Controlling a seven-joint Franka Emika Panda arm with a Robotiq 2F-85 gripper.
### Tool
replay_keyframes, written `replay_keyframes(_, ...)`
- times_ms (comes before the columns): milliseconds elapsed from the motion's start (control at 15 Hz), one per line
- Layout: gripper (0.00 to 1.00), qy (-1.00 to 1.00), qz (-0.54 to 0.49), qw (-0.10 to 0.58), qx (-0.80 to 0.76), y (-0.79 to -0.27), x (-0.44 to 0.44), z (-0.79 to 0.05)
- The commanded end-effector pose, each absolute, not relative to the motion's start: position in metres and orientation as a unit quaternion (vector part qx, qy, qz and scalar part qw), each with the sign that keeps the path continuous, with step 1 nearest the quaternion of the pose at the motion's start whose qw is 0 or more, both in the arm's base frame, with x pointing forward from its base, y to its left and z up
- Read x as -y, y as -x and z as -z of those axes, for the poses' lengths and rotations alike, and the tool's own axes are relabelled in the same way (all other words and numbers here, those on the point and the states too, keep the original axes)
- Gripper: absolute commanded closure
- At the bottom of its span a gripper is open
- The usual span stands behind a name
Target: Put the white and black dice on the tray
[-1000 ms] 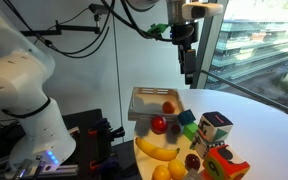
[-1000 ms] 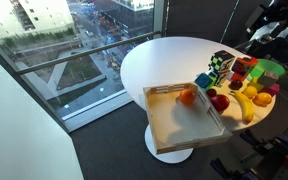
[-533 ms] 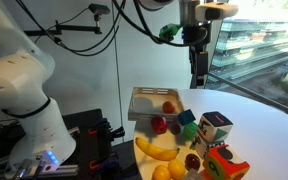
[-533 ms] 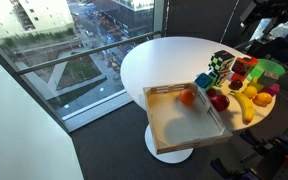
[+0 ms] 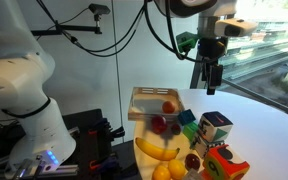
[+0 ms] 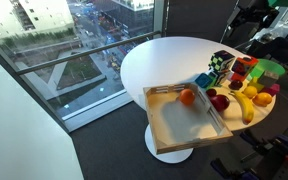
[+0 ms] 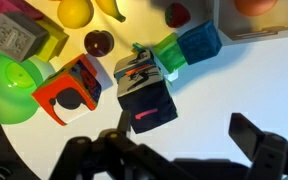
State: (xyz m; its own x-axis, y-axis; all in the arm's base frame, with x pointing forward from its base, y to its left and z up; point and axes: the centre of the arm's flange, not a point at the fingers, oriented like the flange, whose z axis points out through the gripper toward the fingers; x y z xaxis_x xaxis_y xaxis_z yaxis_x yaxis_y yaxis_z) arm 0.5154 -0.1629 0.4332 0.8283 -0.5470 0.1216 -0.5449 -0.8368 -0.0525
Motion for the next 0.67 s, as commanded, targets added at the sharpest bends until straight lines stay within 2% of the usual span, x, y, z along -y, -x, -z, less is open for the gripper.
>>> replay_keyframes(0,0.00,0.960,0.055,0.003,-0.275,-0.544,0.176,-0.424)
replay_keyframes(600,0.00,0.972,0.043,-0.013,-0.233,-0.559,0.185,-0.376)
